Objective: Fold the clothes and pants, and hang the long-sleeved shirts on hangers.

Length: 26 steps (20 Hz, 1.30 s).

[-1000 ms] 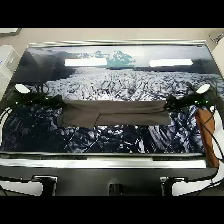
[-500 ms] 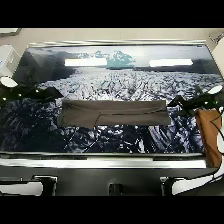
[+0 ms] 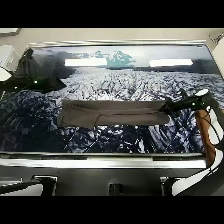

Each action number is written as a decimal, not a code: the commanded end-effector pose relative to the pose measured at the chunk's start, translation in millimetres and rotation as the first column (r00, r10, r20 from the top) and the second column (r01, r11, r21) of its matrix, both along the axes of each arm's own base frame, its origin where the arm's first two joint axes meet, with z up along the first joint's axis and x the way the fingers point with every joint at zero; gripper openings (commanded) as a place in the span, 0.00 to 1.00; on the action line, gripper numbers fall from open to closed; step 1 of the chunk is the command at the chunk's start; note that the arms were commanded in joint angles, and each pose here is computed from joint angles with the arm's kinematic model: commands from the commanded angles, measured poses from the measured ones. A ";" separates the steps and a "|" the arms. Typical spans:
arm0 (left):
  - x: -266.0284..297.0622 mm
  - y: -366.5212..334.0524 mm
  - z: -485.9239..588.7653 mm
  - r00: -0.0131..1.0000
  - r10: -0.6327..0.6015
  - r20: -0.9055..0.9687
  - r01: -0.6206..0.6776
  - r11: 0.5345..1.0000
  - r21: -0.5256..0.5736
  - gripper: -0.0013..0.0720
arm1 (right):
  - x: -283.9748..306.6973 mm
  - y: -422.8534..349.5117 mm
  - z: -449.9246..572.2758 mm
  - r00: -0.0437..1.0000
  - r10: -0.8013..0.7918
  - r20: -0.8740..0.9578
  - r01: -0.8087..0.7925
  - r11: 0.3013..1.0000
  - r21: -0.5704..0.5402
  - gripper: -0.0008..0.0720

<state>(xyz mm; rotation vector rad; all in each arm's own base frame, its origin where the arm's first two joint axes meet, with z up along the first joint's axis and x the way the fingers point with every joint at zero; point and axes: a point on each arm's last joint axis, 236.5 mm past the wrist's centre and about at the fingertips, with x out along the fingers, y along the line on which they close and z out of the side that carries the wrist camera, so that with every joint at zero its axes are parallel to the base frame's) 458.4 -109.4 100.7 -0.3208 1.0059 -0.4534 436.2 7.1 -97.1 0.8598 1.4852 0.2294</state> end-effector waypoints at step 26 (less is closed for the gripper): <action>-80.5 -422.7 -149.8 0.854 -0.126 -0.505 -0.238 0.768 -0.594 0.05 | -63.2 145.9 294.0 0.862 0.136 0.488 -0.218 0.969 0.115 0.07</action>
